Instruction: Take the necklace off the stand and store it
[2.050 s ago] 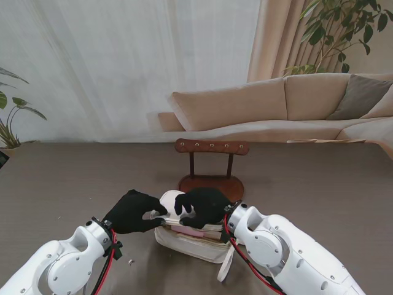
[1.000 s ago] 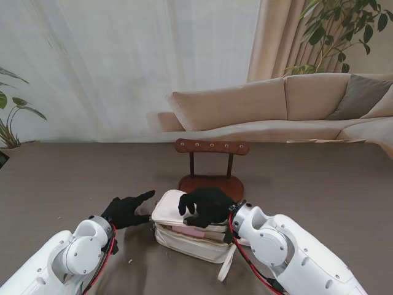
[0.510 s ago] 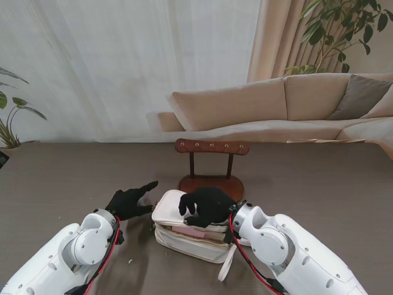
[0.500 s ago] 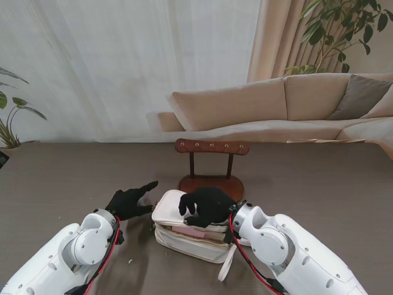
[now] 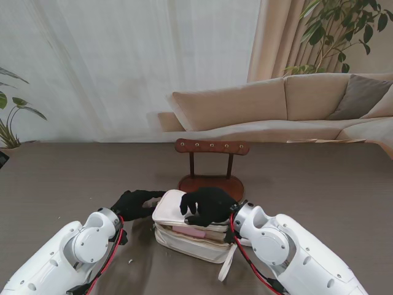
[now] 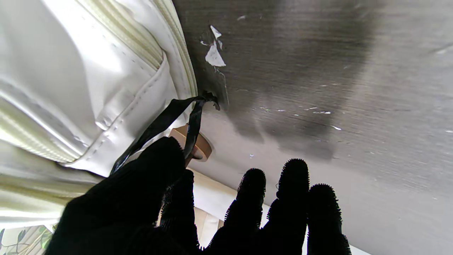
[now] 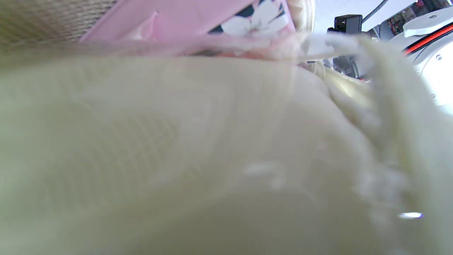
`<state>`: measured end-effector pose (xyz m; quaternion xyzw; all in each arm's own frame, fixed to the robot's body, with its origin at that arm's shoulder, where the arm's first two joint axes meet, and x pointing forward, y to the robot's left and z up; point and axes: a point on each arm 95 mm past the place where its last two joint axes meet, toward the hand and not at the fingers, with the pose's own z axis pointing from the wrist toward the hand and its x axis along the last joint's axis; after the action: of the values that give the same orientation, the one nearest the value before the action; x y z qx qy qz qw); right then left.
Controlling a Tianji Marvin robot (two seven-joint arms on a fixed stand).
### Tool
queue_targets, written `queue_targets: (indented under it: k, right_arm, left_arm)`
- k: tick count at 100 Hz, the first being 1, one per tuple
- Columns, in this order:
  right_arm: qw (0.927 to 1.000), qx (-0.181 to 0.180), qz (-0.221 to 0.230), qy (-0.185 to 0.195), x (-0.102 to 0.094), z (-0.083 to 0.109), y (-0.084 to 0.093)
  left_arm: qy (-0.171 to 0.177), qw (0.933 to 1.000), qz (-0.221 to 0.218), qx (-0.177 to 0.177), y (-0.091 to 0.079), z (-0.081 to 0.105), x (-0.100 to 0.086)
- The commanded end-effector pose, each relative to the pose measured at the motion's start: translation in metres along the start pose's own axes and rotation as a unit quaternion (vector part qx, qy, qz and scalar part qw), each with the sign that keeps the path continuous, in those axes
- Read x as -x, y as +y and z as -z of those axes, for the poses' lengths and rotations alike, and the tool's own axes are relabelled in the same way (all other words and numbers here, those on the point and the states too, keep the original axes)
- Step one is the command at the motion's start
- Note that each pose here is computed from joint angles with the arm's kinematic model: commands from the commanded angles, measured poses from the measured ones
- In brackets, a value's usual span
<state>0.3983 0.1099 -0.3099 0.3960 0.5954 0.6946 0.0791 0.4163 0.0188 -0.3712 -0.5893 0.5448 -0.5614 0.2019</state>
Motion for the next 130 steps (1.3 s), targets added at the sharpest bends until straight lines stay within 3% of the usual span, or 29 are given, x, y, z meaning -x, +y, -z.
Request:
queue_targets:
  k: [1, 31, 63, 106, 130]
  right_arm:
    - [0.9997, -0.022, -0.007, -0.009, 0.003, 0.004, -0.015]
    - [0.9996, -0.022, -0.010, -0.012, 0.005, 0.005, -0.015]
    - [0.9996, -0.023, -0.013, -0.013, 0.006, 0.004, -0.016]
    - [0.9994, -0.027, -0.015, -0.014, 0.006, 0.004, -0.018]
    - [0.9994, -0.028, -0.016, -0.013, 0.006, 0.004, -0.019]
  left_arm:
    - [0.005, 0.9999, 0.009, 0.007, 0.004, -0.002, -0.002]
    - [0.010, 0.9989, 0.045, 0.003, 0.018, -0.003, -0.002]
    - [0.011, 0.9947, 0.099, -0.023, 0.027, -0.003, -0.003]
    - [0.003, 0.9896, 0.137, -0.042, 0.024, 0.019, 0.001]
    - [-0.004, 0.9878, 0.139, -0.071, 0.020, 0.029, 0.002]
